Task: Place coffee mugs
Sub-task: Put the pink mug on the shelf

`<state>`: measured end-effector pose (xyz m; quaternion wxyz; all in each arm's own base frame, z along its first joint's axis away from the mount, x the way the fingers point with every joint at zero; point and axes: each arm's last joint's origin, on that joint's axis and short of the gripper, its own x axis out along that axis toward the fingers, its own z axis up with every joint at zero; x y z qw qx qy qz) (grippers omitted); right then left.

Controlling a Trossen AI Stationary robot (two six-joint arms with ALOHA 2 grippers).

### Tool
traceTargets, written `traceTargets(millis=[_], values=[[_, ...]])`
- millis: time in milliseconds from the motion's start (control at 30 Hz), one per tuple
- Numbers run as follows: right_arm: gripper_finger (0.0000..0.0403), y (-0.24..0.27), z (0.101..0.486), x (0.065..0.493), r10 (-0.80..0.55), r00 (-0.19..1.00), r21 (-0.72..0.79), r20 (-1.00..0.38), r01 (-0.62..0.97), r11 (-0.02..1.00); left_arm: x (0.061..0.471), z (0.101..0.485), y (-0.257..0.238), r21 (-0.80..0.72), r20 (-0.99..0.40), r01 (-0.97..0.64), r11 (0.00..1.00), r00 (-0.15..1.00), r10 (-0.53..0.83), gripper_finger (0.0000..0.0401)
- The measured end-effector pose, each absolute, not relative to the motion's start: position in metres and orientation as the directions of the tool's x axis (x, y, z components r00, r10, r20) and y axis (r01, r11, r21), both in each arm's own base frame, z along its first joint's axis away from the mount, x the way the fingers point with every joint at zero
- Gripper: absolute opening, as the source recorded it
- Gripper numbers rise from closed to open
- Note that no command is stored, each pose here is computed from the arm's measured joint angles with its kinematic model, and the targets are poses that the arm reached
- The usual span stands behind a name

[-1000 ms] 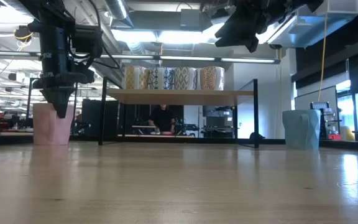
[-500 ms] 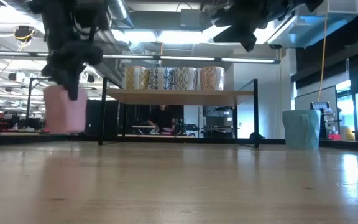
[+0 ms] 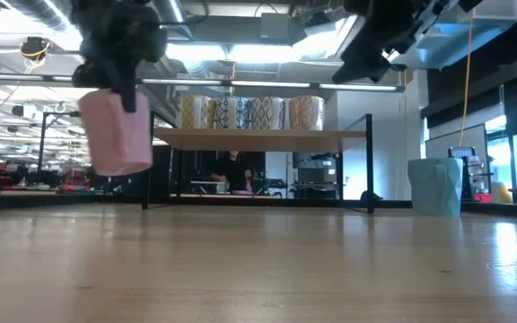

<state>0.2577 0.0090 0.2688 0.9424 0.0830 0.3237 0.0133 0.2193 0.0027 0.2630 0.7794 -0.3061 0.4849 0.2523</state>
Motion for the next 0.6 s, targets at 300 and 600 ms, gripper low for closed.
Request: traceTargets(millis=[300, 600], values=[[0.0230, 0.008, 0.258, 0.248, 0.082, 0.687, 0.112, -0.722, 0.000, 0.994, 0.277, 0.261, -0.023, -0.195, -0.925, -0.674, 0.713, 0.368, 0.095, 0.0021], [0.0230, 0.008, 0.253, 0.243, 0.080, 0.635, 0.064, -0.769, -0.048, 0.997, 0.328, 0.235, -0.042, -0.105, -0.944, -0.669, 0.736, 0.300, 0.138, 0.0022]])
